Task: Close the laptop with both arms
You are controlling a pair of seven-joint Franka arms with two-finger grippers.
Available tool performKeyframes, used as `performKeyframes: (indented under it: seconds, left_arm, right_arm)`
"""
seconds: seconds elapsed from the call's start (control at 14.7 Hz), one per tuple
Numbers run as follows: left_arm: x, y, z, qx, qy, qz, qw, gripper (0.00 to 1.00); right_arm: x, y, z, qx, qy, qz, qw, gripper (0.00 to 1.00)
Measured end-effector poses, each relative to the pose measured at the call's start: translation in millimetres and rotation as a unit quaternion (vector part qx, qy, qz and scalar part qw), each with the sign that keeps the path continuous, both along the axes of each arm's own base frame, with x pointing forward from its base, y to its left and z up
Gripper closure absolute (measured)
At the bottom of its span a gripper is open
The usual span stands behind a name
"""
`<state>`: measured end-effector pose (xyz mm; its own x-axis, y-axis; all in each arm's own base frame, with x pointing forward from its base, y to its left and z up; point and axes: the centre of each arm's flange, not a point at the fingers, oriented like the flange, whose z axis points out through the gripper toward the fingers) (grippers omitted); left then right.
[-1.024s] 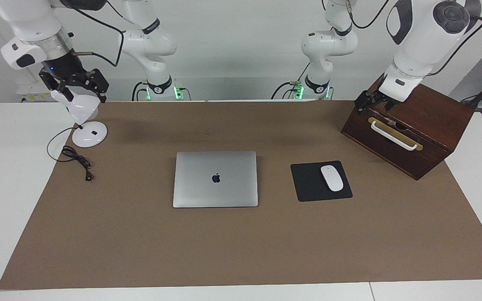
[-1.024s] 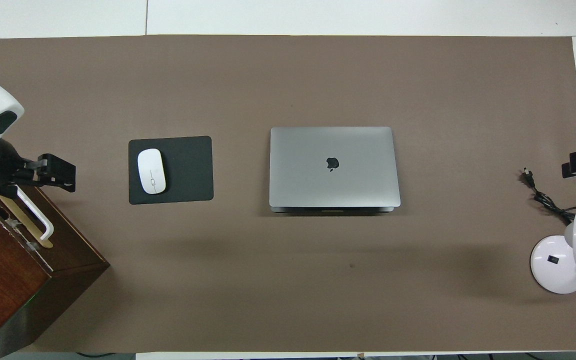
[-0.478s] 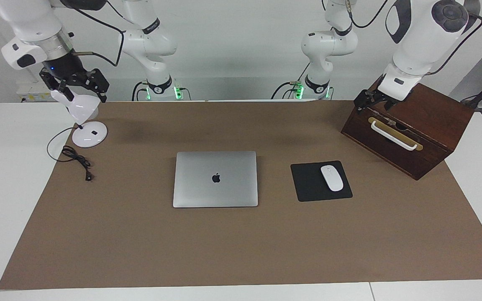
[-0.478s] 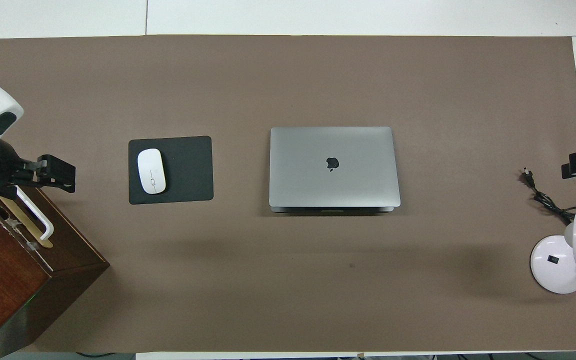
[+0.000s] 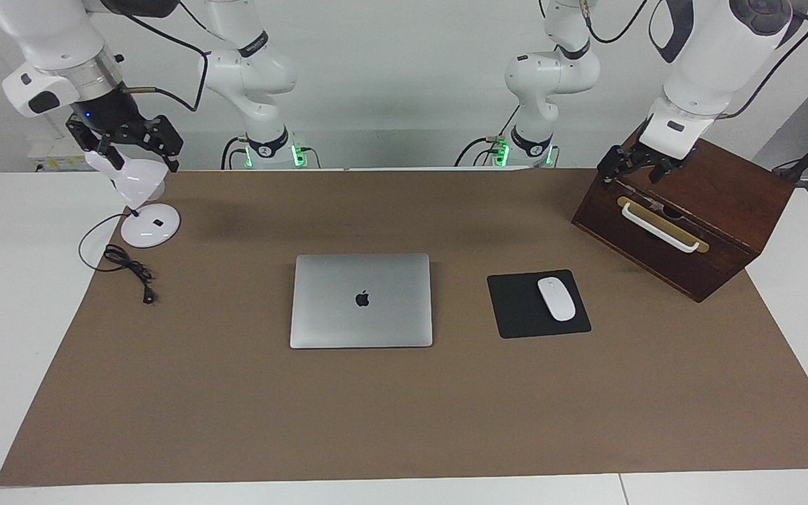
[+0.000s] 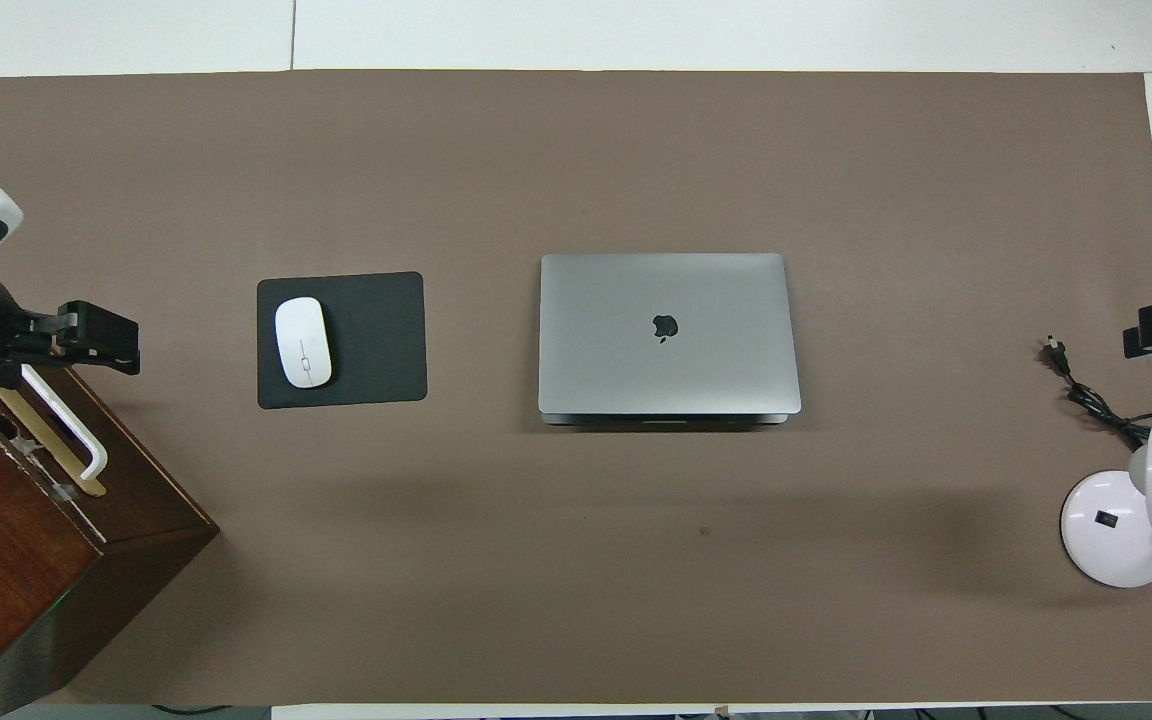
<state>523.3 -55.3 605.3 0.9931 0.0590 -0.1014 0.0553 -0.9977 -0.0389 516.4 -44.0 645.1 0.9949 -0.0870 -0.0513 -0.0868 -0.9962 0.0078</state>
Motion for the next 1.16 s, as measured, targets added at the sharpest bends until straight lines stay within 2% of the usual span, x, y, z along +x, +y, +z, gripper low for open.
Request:
performKeyframes:
  seconds: [0.14, 0.27, 1.16]
  left_arm:
    - [-0.2, -0.4, 9.1, -0.016, -0.02, 0.003, 1.0, 0.0]
    - [0.6, 4.9, 12.8, -0.029, -0.028, 0.011, 0.999, 0.0]
    - [2.4, 0.9, 4.8, -0.034, -0.033, 0.003, 0.999, 0.0]
  right_arm:
    - [0.0, -0.1, 0.0, 0.0, 0.0, 0.0, 1.0, 0.0]
    - [0.0, -0.2, 0.0, 0.0, 0.0, 0.0, 1.0, 0.0]
    - [0.0, -0.3, 0.0, 0.0, 0.0, 0.0, 1.0, 0.0]
